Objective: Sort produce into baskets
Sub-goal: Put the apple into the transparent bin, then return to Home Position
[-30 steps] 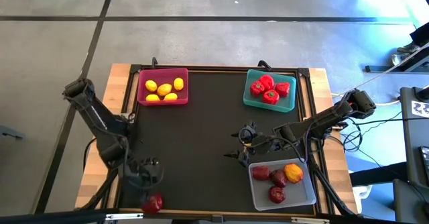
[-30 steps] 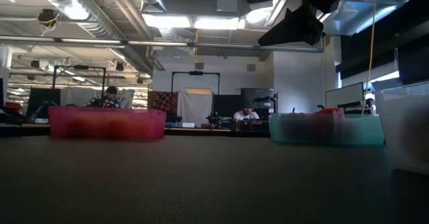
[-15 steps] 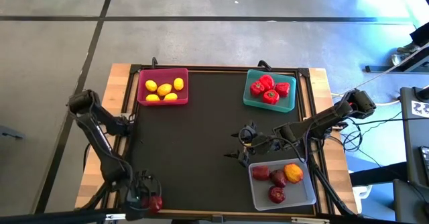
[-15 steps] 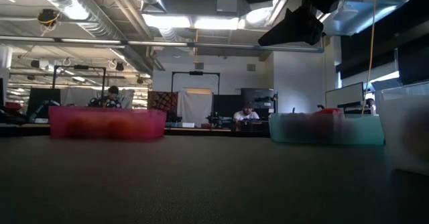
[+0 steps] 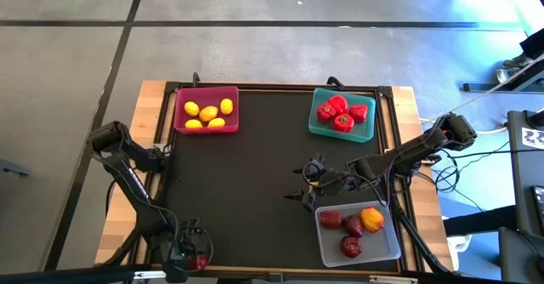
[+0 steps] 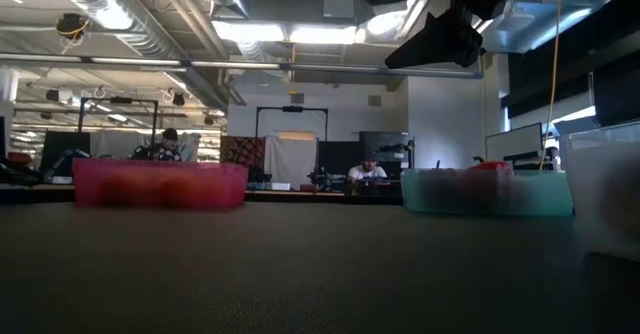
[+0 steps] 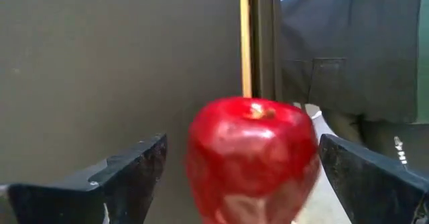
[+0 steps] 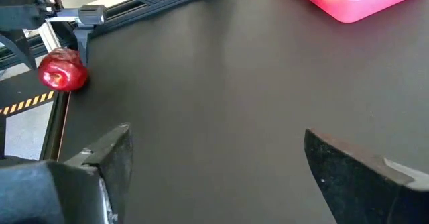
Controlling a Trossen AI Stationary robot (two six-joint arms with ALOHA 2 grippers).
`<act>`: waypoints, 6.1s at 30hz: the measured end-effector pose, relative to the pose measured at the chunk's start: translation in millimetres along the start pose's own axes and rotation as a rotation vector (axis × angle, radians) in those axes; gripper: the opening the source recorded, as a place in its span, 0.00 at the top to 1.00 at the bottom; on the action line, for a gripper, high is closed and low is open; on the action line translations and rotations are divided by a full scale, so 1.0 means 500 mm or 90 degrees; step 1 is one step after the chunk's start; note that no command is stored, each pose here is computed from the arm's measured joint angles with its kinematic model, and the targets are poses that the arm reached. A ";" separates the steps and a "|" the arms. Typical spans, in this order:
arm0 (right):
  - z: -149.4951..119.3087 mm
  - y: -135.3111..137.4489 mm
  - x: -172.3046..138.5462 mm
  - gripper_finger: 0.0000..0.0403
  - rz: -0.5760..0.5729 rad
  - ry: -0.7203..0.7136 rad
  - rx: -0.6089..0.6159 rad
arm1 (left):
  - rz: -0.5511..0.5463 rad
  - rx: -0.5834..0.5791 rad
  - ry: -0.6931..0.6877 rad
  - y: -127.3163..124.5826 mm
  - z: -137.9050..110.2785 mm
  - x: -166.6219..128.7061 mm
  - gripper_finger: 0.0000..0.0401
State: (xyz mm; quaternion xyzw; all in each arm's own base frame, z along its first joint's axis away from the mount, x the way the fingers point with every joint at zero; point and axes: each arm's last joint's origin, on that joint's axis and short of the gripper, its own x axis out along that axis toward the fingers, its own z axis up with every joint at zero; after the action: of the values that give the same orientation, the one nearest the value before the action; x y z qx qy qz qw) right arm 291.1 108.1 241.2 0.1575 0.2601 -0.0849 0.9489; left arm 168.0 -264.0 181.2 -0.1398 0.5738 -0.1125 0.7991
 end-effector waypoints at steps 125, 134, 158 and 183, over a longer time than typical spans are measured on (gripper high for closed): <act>0.056 0.125 0.129 0.57 0.154 -0.196 -0.128 | 0.147 0.046 -0.716 0.151 0.168 -0.279 0.16; 0.029 0.150 0.022 0.57 0.147 -0.046 -0.137 | 0.161 0.025 -0.624 0.160 0.139 -0.255 0.16; -0.221 0.216 -0.210 0.57 0.015 0.167 0.080 | 0.192 0.011 -0.591 0.167 0.150 -0.216 0.16; -0.314 0.196 -0.171 0.26 -0.082 0.326 0.201 | 0.205 0.003 -0.598 0.177 0.160 -0.219 0.16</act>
State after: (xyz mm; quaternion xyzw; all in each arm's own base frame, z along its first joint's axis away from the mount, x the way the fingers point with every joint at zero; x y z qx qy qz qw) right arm 168.7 260.5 182.7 0.3024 0.4835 -0.1420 0.8091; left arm 210.9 -136.2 271.1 -0.0830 0.1657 0.0863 0.9789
